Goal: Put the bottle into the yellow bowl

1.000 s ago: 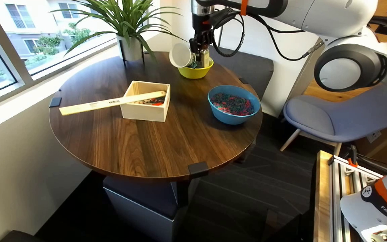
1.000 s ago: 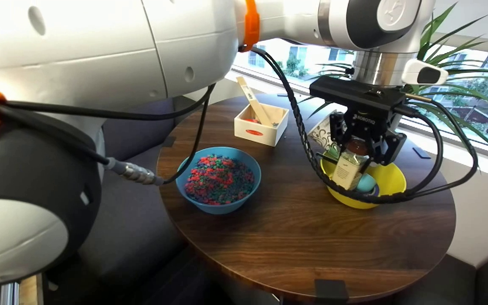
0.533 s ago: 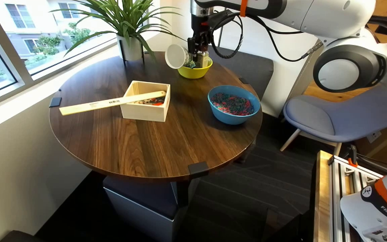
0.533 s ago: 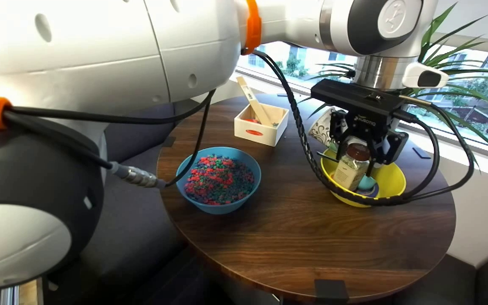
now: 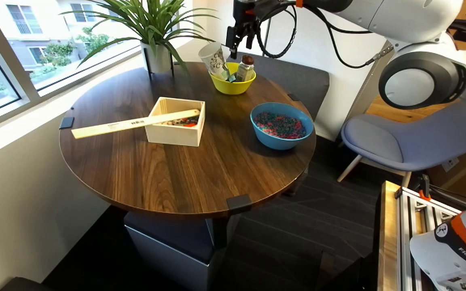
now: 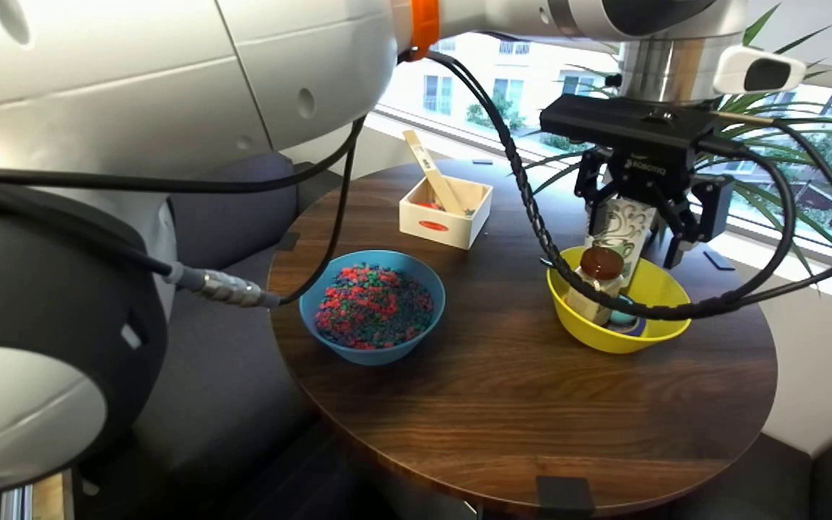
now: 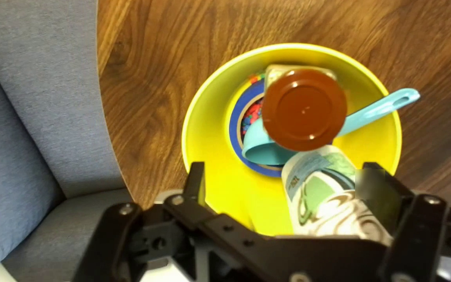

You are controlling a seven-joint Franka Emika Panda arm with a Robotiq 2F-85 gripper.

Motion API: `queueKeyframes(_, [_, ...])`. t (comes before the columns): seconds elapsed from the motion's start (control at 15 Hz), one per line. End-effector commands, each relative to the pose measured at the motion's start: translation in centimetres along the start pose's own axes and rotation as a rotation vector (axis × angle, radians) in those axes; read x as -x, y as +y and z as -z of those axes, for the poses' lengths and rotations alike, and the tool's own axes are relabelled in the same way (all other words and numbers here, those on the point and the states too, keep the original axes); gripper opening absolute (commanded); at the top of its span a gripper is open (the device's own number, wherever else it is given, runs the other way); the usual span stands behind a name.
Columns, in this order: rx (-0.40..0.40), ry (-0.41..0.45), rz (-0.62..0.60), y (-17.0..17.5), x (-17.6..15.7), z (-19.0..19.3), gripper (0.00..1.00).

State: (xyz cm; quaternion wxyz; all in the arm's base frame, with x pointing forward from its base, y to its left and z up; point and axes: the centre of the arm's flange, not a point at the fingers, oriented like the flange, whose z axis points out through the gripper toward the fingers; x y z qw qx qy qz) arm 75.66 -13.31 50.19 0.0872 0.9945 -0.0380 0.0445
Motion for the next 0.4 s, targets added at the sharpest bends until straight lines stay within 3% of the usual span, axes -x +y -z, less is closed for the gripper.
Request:
queueKeyframes(0.0, [0.003,0.051,0.002,1.6,-4.0,6.0,1.00])
queueKeyframes(0.2, [-0.043,0.116,0.043,2.1,-2.2,10.6,1.00])
queueKeyframes(0.27, [-0.004,0.096,0.011,1.0,1.1,7.0,1.00])
queueKeyframes(0.33, [-0.009,0.116,0.020,1.1,1.4,8.4,1.00])
